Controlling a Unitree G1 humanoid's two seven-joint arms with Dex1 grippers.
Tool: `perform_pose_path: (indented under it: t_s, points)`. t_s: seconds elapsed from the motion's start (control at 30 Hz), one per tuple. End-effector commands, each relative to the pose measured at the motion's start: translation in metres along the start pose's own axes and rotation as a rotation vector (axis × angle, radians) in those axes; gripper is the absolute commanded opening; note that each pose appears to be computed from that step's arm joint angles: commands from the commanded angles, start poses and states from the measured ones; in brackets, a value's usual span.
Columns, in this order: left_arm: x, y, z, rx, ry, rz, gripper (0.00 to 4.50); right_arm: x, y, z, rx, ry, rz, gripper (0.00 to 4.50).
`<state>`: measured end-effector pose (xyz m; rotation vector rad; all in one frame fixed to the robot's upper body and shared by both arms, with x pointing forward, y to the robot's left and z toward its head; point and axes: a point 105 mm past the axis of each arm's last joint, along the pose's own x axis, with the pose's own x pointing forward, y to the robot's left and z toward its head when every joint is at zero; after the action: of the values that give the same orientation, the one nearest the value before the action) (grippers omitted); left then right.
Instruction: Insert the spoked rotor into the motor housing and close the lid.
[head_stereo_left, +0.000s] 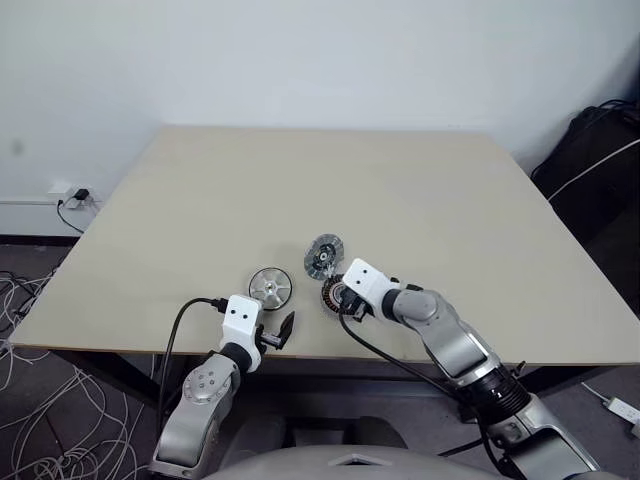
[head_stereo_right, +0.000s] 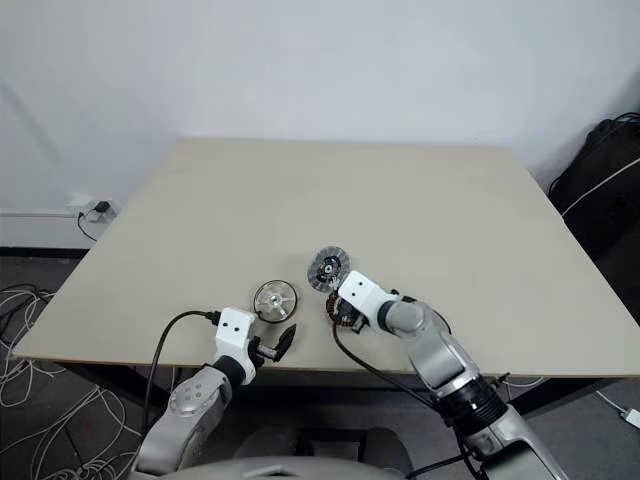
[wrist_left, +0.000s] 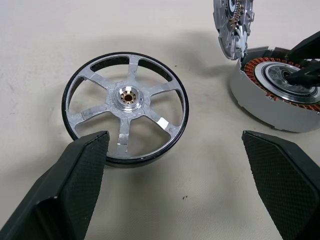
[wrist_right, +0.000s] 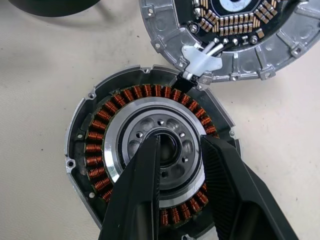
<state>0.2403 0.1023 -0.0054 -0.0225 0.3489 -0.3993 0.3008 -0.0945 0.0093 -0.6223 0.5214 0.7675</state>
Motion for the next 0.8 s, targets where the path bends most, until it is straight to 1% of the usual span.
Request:
perform_pose_path:
  t_s: [0.03,0.37,0.43,0.5,0.53,0.57,0.8]
  points:
    - [0.0007,-0.0002,0.0109,0.004,-0.048,0.004,4.5,0.0003,-0.006,0.0106,-0.047,-0.028,-0.01,1.34]
    - [0.0003,-0.0005,0.0108,0.0,-0.052,0.01,4.5,0.0048,-0.0066,0.0085,-0.062,-0.009,0.016,1.34]
    - [0.0001,-0.0001,0.0108,0.0,-0.052,0.011,4.5,0.0055,-0.0066,0.0075,-0.051,-0.007,0.021,0.99]
    - [-0.0001,0.0002,0.011,0.001,-0.053,0.012,4.5,0.0059,-0.0062,0.0066,-0.04,-0.006,0.025,0.52]
    - [-0.0001,0.0002,0.0111,0.001,-0.053,0.012,4.5,0.0061,-0.006,0.0061,-0.034,-0.005,0.026,0.18]
    - [-0.0001,0.0002,0.0113,0.001,-0.053,0.012,4.5,0.0062,-0.0059,0.0056,-0.031,-0.004,0.026,0.01]
    - [0.0003,0.0001,0.0125,0.004,-0.054,0.008,4.5,0.0055,-0.0055,0.0035,-0.024,-0.002,0.026,0.01]
